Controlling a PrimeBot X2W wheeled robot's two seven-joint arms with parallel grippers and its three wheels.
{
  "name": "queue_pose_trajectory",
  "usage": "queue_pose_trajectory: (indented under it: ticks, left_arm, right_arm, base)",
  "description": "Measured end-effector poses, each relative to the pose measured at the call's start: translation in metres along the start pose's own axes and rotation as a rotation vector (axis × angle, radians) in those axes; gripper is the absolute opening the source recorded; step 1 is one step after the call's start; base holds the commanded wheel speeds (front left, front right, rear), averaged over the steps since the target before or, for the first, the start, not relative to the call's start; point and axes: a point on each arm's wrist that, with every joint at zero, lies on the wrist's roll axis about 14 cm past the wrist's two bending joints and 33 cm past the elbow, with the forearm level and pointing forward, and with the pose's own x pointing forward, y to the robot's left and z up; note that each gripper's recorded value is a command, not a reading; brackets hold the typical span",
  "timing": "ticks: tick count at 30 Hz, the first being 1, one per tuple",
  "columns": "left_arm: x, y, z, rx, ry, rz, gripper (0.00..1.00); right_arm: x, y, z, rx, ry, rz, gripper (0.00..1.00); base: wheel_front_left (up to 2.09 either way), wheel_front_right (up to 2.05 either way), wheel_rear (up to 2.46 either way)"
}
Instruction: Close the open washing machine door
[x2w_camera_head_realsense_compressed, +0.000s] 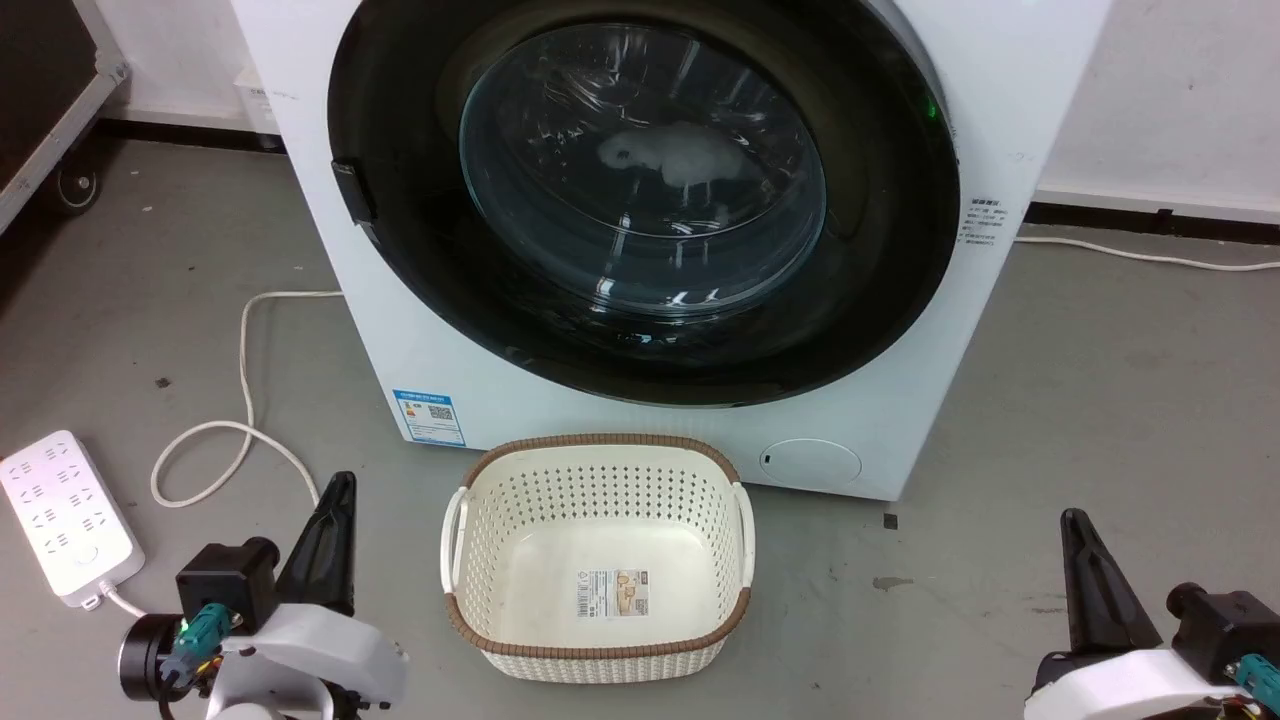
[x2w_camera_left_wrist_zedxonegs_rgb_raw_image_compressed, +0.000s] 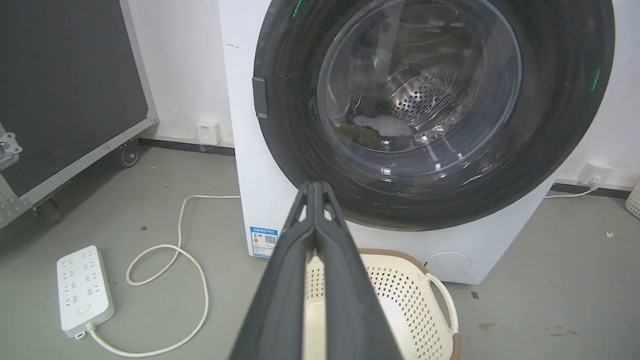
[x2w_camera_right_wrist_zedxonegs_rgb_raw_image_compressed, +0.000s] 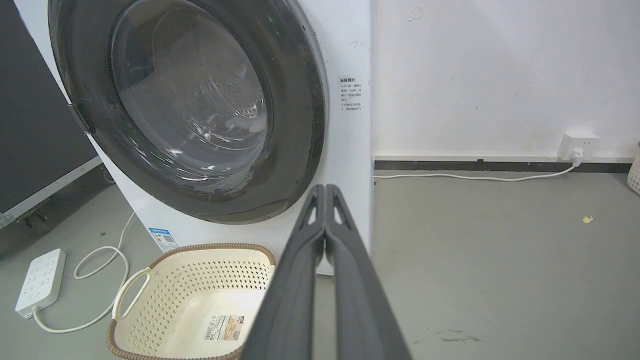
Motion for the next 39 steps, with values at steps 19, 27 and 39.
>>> queue_pose_trajectory:
  ticks: [19, 27, 39]
  left_arm:
    - [-0.002, -0.002, 0.003, 0.018, -0.001, 0.014, 0.00]
    - [-0.004, -0.002, 0.003, 0.028, 0.005, 0.020, 0.00]
    - [-0.006, -0.004, 0.004, 0.041, 0.007, 0.029, 0.00]
  right_arm:
    - [0.004, 0.011, 0.002, -0.020, 0.013, 0.037, 0.00]
    - [0.006, 0.016, 0.003, -0.030, 0.021, 0.051, 0.00]
    - [0.008, 0.023, 0.004, -0.046, 0.030, 0.075, 0.00]
  base:
    - [0.00, 0.00, 0.00]
    - [0.00, 0.00, 0.00]
    - [0.00, 0.00, 0.00]
